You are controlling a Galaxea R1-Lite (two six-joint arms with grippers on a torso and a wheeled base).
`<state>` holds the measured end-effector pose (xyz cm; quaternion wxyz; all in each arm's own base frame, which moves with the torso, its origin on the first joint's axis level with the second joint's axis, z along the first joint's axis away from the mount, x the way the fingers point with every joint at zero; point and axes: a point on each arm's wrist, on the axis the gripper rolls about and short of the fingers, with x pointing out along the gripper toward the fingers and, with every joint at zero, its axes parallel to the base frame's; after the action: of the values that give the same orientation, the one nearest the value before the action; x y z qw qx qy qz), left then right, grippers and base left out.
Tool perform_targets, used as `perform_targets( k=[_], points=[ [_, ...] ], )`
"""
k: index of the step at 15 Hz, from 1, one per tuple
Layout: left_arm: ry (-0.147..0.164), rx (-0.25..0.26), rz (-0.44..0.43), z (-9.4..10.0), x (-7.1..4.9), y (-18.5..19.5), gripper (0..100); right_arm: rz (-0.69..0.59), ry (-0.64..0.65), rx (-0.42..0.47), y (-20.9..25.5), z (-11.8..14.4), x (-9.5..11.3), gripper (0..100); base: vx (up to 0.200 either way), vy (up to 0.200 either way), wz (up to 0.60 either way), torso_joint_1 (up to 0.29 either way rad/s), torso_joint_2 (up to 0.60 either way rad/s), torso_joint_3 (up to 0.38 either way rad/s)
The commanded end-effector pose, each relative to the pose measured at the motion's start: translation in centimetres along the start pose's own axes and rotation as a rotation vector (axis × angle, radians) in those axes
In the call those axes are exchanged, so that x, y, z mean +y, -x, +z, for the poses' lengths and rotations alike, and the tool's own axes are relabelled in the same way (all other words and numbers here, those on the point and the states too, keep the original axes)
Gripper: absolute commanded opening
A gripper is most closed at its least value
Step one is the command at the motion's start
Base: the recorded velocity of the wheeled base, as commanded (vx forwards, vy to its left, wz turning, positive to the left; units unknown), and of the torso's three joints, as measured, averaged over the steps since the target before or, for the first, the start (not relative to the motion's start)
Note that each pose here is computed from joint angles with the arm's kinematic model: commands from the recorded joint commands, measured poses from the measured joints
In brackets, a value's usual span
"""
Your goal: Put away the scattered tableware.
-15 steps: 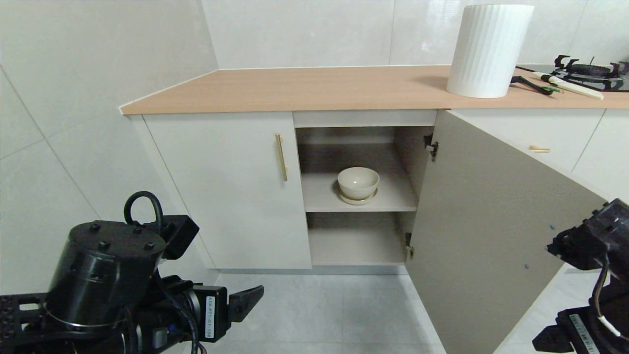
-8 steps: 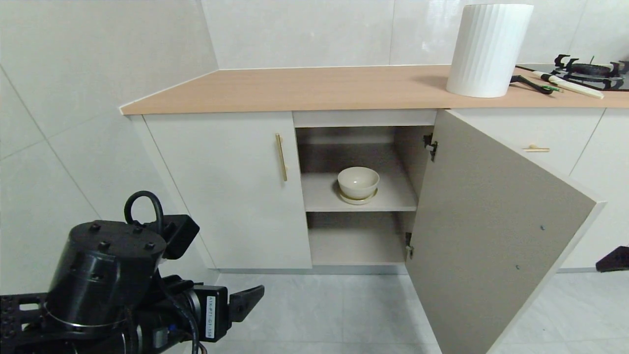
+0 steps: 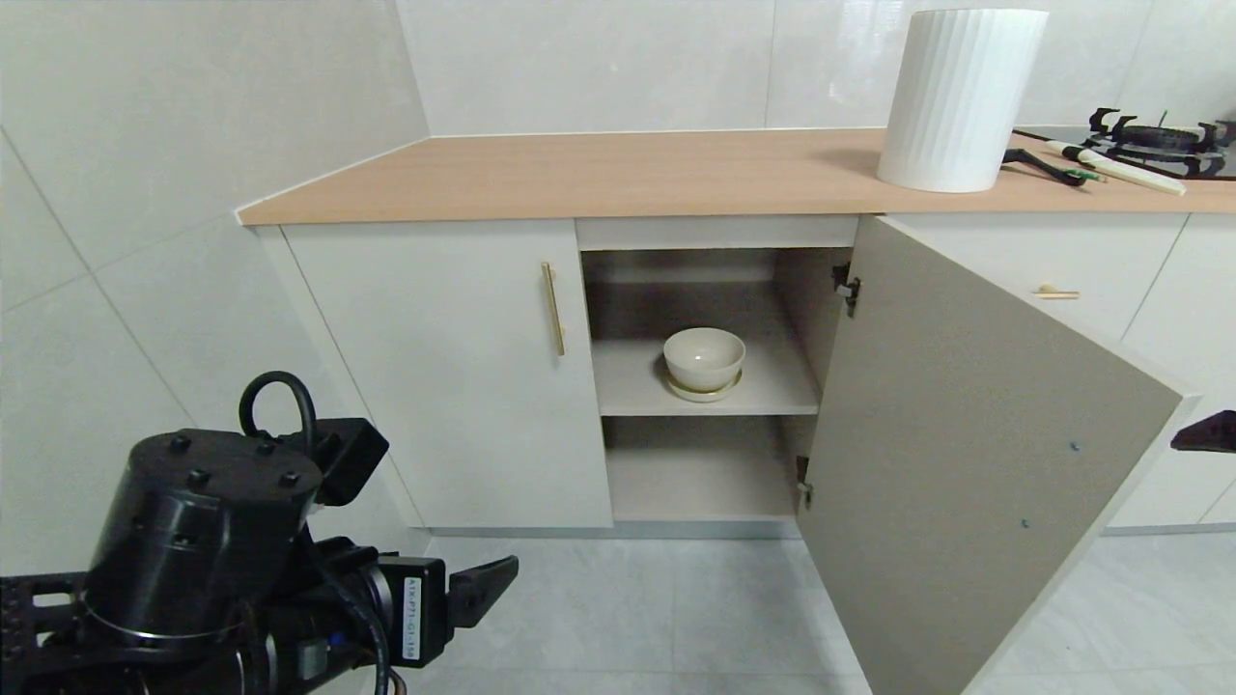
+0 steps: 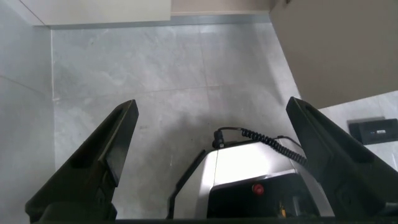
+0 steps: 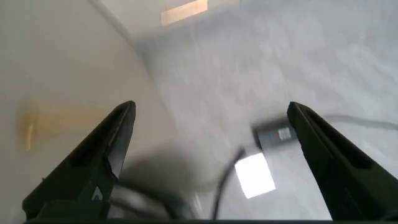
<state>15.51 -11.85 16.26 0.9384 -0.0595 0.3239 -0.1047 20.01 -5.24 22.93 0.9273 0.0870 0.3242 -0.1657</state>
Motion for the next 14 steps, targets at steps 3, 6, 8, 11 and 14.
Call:
perform_targets(
  k=[3, 6, 8, 11, 14],
  points=[
    [0.001, -0.001, 0.0, 0.0, 0.0, 0.0, 100, 0.052, -0.046, 0.064, -3.4, -1.3, 2.0, 100, 0.0, 0.0, 0.0, 0.0, 0.0, 0.0],
    [0.0, 0.0, 0.001, 0.0, 0.0, 0.0, 100, 0.134, -0.006, 0.101, -3.1, -2.6, 4.4, 100, 0.0, 0.0, 0.0, 0.0, 0.0, 0.0],
    [0.001, 0.0, -0.001, 0.0, 0.0, 0.0, 100, 0.195, 0.006, 0.119, -2.5, -3.4, 6.1, 100, 0.0, 0.0, 0.0, 0.0, 0.0, 0.0],
    [-0.004, 0.0, -0.001, 0.1, 0.0, 0.0, 100, 0.309, 0.002, 0.122, -1.6, -4.4, 9.2, 100, 0.0, 0.0, 0.0, 0.0, 0.0, 0.0],
    [-0.001, -0.023, -0.014, 0.9, -0.4, 0.0, 100, 0.434, 0.045, 0.066, -1.2, -4.4, 12.1, 100, 0.0, 0.0, 0.0, 0.0, 0.0, 0.0]
  ],
)
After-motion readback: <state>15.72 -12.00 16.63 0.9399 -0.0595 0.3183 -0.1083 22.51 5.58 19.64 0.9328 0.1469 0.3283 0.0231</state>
